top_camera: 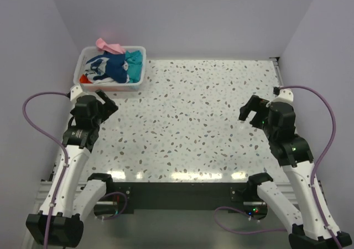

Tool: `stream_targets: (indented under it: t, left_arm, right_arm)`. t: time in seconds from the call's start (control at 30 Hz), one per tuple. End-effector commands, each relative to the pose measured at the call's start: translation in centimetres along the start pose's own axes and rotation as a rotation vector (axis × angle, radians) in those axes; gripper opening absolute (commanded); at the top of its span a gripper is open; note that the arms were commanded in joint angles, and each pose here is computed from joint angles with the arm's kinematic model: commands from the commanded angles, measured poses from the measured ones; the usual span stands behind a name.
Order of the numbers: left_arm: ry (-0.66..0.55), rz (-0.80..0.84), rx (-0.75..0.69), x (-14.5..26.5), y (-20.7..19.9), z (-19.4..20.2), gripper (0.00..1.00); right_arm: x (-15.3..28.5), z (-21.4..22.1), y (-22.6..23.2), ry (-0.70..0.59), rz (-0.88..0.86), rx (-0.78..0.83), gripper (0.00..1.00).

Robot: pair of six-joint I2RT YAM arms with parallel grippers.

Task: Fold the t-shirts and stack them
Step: Grab the tshirt from the pile

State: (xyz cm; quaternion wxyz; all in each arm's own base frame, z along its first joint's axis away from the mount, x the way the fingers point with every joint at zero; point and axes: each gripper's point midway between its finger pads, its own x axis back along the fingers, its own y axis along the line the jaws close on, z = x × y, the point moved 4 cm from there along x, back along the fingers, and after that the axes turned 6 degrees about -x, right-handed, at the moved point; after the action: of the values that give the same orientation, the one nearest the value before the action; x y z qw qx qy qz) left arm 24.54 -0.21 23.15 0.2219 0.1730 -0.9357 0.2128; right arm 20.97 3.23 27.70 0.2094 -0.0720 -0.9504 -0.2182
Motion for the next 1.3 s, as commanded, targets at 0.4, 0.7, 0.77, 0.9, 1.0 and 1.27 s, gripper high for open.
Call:
stream_targets:
  t: [0.4,0.7,0.77,0.9,1.0,1.27]
  left_arm:
    - [0.035,-0.059,-0.202,-15.2,-8.1,-6.8,1.0]
    - [0.167,-0.191,-0.303,-23.5,-9.0,-5.4,1.0]
    - [0.207,-0.22,-0.32,-24.8,-8.6,-4.4,1.0]
    - [0.226,-0.207,-0.319,-25.4,-9.1,-4.3,0.97]
    - [0.201,-0.212,-0.307,-25.0,-9.0,-4.7,0.88]
    - [0.141,-0.213,-0.297,-24.0,-9.0,-6.5,0.4]
  right_arm:
    - [-0.7,-1.1,1.6,-0.064,-0.131,0.127,0.99]
    - [-1.9,-0.1,0.8,0.024,-0.06,0.172,0.99]
    - [-1.8,-0.1,0.9,0.017,-0.071,0.173,0.99]
    - [-1.7,-0.1,0.9,0.013,-0.073,0.175,0.99]
    - [-1.6,0.0,0.6,0.011,-0.064,0.174,0.99]
    - [-1.6,0.4,0.3,0.021,-0.053,0.181,0.99]
